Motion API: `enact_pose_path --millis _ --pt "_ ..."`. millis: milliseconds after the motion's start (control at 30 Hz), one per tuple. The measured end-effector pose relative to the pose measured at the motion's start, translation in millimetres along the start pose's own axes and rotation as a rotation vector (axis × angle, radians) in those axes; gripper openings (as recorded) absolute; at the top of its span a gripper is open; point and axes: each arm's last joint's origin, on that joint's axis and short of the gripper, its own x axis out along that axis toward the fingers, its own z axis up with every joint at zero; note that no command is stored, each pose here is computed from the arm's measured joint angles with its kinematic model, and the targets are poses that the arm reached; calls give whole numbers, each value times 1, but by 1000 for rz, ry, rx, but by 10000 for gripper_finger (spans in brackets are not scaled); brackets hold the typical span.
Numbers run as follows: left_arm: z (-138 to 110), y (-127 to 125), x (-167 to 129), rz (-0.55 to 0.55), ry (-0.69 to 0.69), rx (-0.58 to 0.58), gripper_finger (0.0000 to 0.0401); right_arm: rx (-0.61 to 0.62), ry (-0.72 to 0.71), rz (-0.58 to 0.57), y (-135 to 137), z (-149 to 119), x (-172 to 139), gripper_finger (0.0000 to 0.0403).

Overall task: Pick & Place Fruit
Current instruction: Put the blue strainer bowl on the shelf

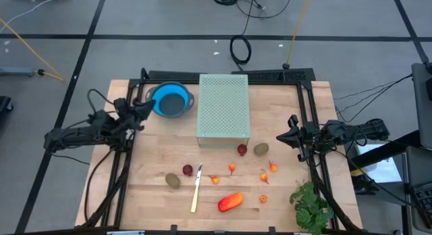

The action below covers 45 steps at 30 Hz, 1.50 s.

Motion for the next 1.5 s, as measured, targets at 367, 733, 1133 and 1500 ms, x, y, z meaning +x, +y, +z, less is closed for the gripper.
enact_pose_path --millis 367,733,1133,1500 --pt "9 -26 52 212 279 92 24 0 -1 -4 0 0 0 4" --pt "33 -50 104 426 548 289 24 0 0 -4 0 0 0 4" --pt "54 -38 138 675 747 361 24 -1 1 -2 0 0 0 4" --pt "55 15 165 834 954 336 24 -1 2 -1 0 0 0 4"
